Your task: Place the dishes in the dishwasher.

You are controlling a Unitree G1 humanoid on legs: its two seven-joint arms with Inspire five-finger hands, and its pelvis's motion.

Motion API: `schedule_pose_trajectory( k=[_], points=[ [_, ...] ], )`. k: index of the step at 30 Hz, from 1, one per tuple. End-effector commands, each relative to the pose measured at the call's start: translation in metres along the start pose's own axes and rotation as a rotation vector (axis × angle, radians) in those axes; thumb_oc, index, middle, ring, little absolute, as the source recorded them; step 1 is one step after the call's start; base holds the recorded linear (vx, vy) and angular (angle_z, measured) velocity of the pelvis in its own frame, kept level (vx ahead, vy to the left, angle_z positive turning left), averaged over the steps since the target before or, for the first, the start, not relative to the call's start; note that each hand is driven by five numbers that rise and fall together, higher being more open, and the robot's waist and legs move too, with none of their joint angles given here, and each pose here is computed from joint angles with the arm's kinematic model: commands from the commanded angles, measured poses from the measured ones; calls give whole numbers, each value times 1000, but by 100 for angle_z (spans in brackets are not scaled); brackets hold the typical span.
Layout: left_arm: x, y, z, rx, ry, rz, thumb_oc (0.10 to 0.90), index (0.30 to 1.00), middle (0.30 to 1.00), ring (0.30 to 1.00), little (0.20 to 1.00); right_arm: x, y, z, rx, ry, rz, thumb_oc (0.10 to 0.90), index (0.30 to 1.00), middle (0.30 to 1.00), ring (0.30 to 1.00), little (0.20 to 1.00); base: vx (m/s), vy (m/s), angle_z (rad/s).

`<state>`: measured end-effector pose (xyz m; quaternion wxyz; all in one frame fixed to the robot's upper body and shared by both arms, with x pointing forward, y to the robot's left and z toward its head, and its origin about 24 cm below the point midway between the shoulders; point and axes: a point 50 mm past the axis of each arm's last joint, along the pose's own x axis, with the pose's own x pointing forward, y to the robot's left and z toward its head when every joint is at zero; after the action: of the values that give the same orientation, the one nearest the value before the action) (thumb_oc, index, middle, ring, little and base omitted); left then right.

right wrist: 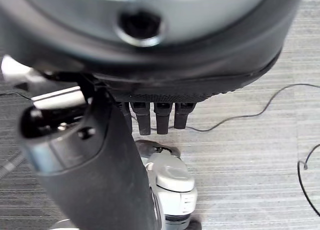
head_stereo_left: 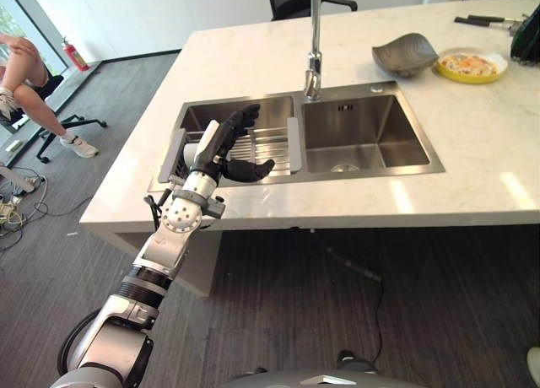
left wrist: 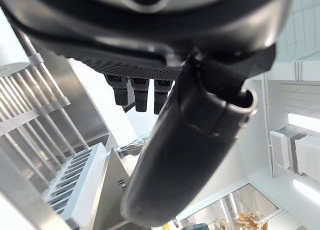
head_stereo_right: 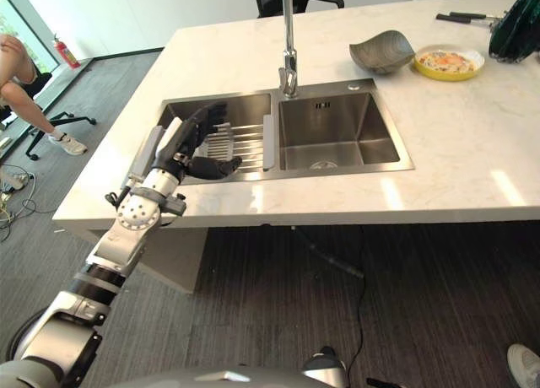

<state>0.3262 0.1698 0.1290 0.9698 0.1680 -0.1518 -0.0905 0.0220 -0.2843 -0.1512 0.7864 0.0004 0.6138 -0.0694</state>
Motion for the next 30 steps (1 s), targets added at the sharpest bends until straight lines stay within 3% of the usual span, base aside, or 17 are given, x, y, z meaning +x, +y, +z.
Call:
schedule_pose_trajectory(
  k=[1, 12, 30],
  points=[
    [37, 37, 73, 110, -303, 115, 800, 900, 900, 900, 900, 2, 12, 4, 55, -48, 41, 800, 900, 900, 900, 900, 60, -61, 12],
    [61, 69, 77, 684, -184, 71, 800, 900, 900, 900, 900, -3, -5, 0, 80, -35, 6, 800, 900, 900, 900, 900, 9, -4, 0],
    [75, 124, 61, 1101, 70, 215, 800, 900, 900, 900, 900, -2, -6, -4, 141, -34, -37, 800, 900, 900, 900, 900, -7, 50, -25]
  ],
)
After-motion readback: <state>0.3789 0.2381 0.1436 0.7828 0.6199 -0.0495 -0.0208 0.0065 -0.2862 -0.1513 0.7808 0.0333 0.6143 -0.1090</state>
